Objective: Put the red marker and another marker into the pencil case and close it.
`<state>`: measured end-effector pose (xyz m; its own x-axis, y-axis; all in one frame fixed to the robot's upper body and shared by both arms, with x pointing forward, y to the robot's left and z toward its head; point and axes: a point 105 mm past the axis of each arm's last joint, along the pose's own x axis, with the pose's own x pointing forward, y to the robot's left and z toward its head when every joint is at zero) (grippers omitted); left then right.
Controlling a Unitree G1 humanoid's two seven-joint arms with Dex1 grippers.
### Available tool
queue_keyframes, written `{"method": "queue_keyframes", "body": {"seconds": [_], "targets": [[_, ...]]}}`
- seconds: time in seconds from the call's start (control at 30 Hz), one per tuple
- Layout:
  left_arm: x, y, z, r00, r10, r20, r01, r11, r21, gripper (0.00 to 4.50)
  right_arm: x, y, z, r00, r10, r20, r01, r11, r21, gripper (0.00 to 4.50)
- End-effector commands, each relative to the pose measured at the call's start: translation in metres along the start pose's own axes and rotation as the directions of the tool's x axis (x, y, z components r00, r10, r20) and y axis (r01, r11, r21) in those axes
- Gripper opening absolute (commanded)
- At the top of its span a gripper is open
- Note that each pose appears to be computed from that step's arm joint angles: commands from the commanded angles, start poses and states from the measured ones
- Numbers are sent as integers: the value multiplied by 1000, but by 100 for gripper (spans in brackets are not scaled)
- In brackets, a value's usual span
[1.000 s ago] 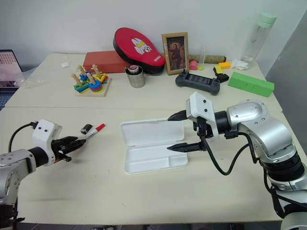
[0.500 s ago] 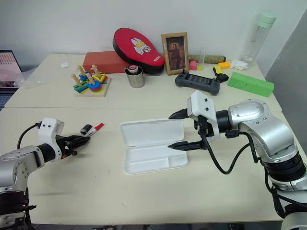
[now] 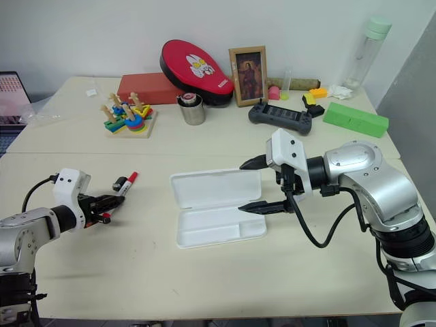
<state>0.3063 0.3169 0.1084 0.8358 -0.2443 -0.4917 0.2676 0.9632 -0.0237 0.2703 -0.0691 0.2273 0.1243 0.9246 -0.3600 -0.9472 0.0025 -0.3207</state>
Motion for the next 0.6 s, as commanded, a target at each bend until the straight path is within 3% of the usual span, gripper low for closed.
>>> {"method": "queue_keyframes", "body": {"seconds": [0.03, 0.2, 0.47, 0.6], "targets": [[0, -10, -3, 999, -38, -21, 39, 998, 52, 43, -5, 5, 11, 1000, 3, 16, -3, 999, -49, 450], [-8, -25, 15, 996, -87, 32, 81, 985, 154, 43, -6, 7, 8, 1000, 13, 0, -13, 999, -53, 450], [-33, -57, 77, 971, -176, 164, 116, 939, 322, 43, -9, 14, -1, 998, 44, -44, -46, 997, -60, 450], [-37, -64, 88, 965, -194, 177, 122, 927, 356, 43, -9, 17, -7, 996, 55, -71, -60, 995, -79, 450]]}}
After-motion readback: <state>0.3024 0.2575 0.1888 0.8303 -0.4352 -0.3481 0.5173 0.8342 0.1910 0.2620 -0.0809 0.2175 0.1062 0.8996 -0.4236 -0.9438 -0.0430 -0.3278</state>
